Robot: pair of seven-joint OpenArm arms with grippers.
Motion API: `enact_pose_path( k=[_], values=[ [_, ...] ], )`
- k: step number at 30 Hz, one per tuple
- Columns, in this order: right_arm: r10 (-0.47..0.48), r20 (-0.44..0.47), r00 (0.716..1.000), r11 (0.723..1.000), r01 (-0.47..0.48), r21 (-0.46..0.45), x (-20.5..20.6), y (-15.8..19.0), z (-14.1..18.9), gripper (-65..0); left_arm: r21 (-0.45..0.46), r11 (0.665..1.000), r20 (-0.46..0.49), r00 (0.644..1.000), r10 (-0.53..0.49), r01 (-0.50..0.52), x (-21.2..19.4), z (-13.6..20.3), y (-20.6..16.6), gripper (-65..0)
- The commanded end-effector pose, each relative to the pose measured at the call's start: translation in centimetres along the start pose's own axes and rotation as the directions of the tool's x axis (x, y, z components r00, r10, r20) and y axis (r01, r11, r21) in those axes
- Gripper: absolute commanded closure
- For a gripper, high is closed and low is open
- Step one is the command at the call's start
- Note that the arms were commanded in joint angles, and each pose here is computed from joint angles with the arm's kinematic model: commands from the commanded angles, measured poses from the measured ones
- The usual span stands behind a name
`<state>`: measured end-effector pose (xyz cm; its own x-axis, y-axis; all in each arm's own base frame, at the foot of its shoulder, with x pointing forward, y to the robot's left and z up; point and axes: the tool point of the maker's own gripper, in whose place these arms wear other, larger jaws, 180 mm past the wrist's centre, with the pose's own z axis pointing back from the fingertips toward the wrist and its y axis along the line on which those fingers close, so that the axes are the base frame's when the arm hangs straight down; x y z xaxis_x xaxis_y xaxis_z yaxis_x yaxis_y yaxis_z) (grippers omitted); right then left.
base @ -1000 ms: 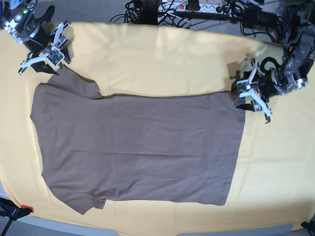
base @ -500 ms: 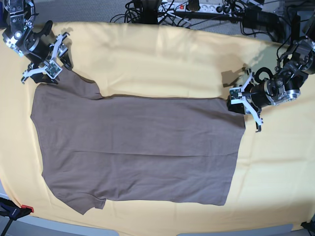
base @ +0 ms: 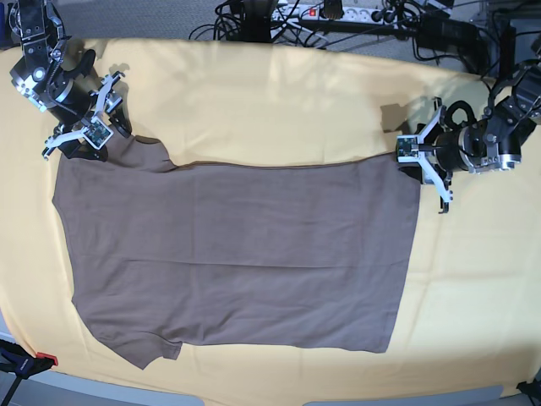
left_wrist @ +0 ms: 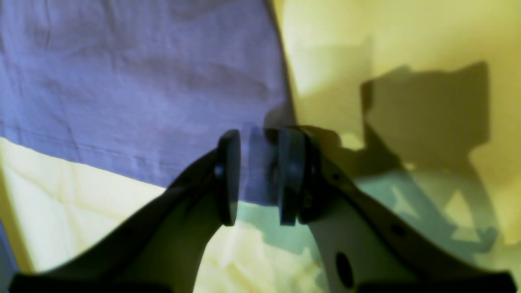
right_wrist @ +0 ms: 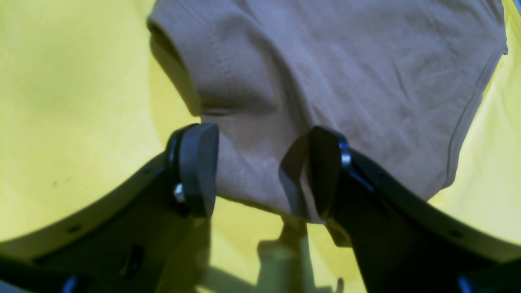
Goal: Fold the T-shirt properly
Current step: 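Move both grippers down to the shoulder corners of the brown T-shirt, then close both grippers on the shirt's shoulder corners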
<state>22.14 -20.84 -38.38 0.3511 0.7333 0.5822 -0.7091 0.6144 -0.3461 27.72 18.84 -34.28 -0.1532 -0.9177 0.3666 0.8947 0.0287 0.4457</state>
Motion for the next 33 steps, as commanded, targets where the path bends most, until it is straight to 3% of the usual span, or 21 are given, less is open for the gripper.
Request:
enact_pose_path(
  k=[1, 3, 5, 7, 8, 9, 13, 18, 23, 28, 33],
  values=[
    [0.023, -0.017, 1.0, 1.0, -0.023, -0.01, -0.3, -0.6, 0.3, -37.3, 0.049, 0.999, -0.006, 1.0, -0.008, 0.009, -0.2, 0.8, 1.5, -18.2],
    [0.019, -0.016, 1.0, 1.0, -0.019, -0.024, -0.3, -0.9, 0.3, -37.3, 0.085, 0.996, -0.01, 1.0, 0.005, -0.004, -0.5, 0.8, 2.2, -18.1],
    [0.011, -0.013, 1.0, 0.998, -0.012, -0.061, -0.1, -1.7, 0.3, -33.1, 0.144, 0.989, -0.012, 1.0, 0.022, -0.02, -0.6, 0.9, 3.2, -12.5],
    [0.013, -0.011, 1.0, 0.996, -0.014, -0.09, 0.2, -2.6, 0.2, -15.0, 0.192, 0.981, -0.01, 0.999, 0.031, -0.029, -0.6, 1.0, 4.1, 0.0],
    [0.015, -0.016, 1.0, 0.995, -0.016, -0.097, 0.3, -2.9, 0.2, -2.6, 0.213, 0.977, -0.008, 0.999, 0.035, -0.033, -0.6, 1.1, 4.5, 0.0],
    [0.016, -0.021, 1.0, 0.995, -0.018, -0.102, 0.3, -3.2, 0.1, 0.0, 0.23, 0.973, -0.006, 0.999, 0.038, -0.036, -0.6, 1.2, 4.8, 0.0],
    [0.033, -0.004, 0.999, 0.996, -0.033, -0.085, 1.0, -3.4, 0.4, 0.0, 0.231, 0.973, -0.011, 1.0, 0.024, -0.021, -0.6, 1.6, 5.3, 0.0],
    [0.082, -0.057, 0.995, 0.997, -0.083, -0.007, 1.1, -2.4, 2.1, 0.0, 0.14, 0.989, -0.031, 0.999, -0.036, 0.04, -0.7, 2.6, 4.1, 0.0],
    [0.151, -0.114, 0.982, 0.988, -0.151, 0.005, 1.3, -1.6, 4.2, 0.0, 0.048, 0.994, 0.009, 0.995, -0.094, 0.094, 1.2, 4.1, 2.5, 0.0],
    [0.219, -0.168, 0.961, 0.976, -0.218, 0.02, 0.8, -0.6, 5.7, 0.0, 0.029, 0.989, 0.005, 0.989, -0.146, 0.146, 1.8, 5.6, 2.2, 0.0],
    [0.211, -0.168, 0.963, 0.977, -0.212, 0.015, 0.7, -0.5, 5.8, 0.0, -0.031, 0.99, 0.003, 0.99, -0.14, 0.14, 1.4, 5.6, 1.1, 0.0]
  ],
)
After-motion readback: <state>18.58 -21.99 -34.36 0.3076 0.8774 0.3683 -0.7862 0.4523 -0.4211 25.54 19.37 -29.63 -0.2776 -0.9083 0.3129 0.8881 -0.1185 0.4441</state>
